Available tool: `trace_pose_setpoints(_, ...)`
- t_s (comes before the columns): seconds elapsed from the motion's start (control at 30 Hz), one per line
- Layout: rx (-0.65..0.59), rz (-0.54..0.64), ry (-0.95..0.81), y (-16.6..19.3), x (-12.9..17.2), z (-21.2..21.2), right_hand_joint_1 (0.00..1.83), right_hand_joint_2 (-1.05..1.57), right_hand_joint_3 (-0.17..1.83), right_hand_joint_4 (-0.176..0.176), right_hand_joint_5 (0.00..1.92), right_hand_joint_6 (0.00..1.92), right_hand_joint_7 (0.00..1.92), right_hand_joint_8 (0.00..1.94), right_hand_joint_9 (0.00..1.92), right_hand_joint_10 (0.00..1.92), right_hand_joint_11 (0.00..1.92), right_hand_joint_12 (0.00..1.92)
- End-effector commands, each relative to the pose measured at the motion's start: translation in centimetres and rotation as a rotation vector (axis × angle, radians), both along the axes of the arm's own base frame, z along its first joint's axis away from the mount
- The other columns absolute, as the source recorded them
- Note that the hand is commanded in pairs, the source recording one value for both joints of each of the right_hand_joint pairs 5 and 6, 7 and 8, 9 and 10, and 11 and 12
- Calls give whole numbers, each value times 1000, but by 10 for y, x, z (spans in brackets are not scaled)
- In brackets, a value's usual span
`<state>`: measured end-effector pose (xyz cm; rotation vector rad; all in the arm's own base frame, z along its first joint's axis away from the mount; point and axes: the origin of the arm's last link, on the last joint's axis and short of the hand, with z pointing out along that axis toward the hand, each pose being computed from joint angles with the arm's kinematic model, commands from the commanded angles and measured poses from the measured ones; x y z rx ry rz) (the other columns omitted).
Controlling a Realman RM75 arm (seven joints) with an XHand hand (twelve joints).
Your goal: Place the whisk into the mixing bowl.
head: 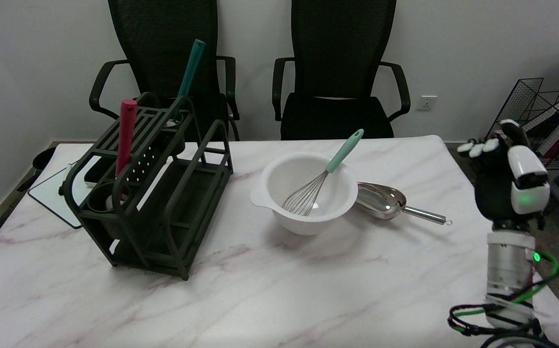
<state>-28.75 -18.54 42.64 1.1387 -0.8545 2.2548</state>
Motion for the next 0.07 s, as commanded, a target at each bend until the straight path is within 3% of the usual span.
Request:
trace_pose_setpoints(0.03,-216,-56,64,81,-21,7,902,640,1205,0,783,783,1190,1190,1187,1187,1077,1077)
trace_pose_setpoints(0.07,-215,-54,63,81,-21,7,899,628,1215,0,796,796,1205,1205,1191,1191,1078,1078)
